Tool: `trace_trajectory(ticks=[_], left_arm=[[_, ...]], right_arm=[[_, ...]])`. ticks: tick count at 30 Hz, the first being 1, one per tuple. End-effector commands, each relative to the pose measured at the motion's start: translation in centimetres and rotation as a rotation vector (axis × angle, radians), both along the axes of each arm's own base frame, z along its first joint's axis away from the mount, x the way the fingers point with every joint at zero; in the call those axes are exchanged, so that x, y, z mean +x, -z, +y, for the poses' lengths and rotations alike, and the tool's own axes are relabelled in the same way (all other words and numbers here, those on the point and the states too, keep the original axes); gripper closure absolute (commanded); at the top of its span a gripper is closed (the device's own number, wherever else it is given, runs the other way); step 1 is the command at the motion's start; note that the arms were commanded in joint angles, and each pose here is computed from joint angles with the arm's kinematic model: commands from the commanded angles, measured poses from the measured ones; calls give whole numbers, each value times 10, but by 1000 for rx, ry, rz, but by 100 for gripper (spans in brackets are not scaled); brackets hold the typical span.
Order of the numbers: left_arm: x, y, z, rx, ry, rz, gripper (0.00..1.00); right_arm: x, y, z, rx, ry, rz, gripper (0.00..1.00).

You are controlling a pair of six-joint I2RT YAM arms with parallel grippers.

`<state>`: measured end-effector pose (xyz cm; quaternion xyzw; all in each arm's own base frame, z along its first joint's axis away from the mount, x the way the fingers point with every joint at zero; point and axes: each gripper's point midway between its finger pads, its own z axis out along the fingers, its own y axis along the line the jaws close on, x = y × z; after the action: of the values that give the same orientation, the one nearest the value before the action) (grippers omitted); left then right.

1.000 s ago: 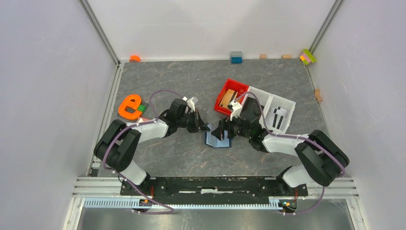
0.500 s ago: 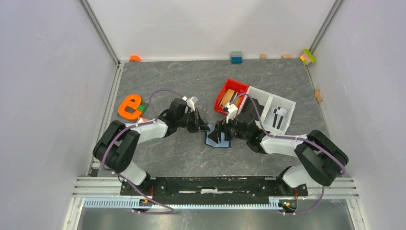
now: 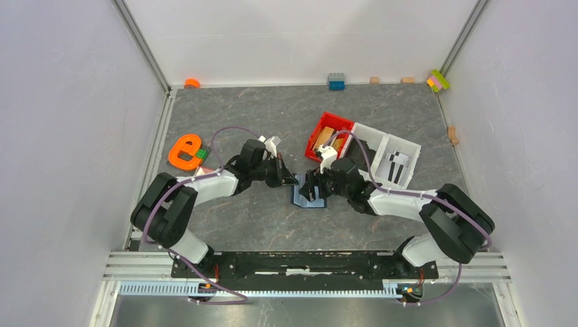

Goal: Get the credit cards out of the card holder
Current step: Remove the credit card from the card holder.

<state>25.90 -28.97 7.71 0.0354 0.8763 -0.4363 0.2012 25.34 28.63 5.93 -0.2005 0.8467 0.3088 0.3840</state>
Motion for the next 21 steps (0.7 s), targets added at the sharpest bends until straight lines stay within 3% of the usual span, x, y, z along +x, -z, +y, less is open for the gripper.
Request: trace_trajectory(ticks=[1, 13, 21], left_arm=[[4, -13, 0, -2, 11, -77, 98], [5, -8, 2, 22, 4, -63, 98], [4, -6, 1, 18, 10, -52, 98]], right_arm=[[20, -19, -13, -49, 84, -90, 24], [14, -19, -2, -12, 27, -71, 36], [10, -18, 4, 3, -12, -67, 33]])
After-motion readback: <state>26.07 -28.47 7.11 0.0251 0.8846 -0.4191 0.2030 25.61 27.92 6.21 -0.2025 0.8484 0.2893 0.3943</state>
